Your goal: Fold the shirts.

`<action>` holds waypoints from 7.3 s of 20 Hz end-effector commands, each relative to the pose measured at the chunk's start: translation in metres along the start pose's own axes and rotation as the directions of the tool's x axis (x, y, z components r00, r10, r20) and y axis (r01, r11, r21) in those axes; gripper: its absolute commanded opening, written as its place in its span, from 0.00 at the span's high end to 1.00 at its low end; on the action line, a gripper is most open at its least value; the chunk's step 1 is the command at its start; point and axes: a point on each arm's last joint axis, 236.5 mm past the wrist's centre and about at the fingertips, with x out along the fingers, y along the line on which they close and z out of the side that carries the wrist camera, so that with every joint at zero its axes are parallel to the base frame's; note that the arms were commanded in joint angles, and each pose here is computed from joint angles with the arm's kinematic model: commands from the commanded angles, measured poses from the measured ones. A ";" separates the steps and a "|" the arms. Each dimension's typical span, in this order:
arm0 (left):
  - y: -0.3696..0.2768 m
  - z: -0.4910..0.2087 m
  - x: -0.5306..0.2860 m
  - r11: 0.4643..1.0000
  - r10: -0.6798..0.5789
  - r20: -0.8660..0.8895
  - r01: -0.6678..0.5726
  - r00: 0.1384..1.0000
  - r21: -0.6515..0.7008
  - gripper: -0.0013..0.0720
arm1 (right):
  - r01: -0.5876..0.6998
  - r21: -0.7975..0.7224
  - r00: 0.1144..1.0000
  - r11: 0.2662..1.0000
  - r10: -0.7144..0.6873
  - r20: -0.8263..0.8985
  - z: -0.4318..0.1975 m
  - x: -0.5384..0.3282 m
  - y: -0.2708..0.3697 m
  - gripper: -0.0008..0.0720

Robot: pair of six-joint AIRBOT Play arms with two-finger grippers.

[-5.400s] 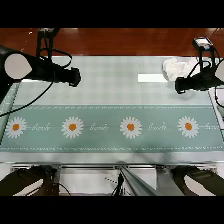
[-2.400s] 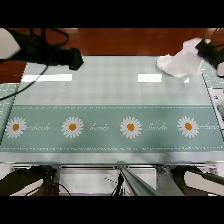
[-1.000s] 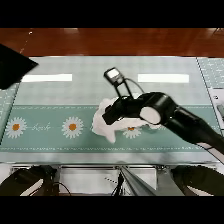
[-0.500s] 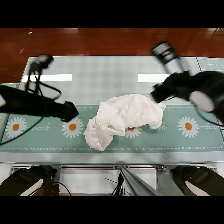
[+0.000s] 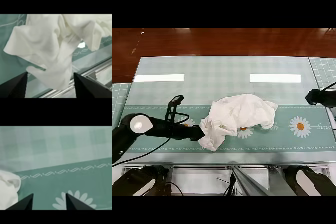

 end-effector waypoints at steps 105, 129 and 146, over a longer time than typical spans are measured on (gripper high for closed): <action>0.106 -0.011 0.013 0.925 -0.065 -0.072 0.034 0.995 -0.379 0.16 | -0.110 0.037 0.943 0.993 0.116 -0.313 0.019 0.071 -0.012 0.42; 0.091 -0.030 0.050 0.915 -0.185 -0.206 0.093 0.961 -0.392 0.94 | -0.378 0.182 0.864 0.908 0.416 -0.282 -0.054 0.144 0.101 0.20; -0.119 0.140 -0.247 0.911 -0.368 0.599 0.147 0.711 0.385 0.94 | -0.351 -0.220 0.780 0.910 0.414 0.468 0.144 -0.171 0.113 0.96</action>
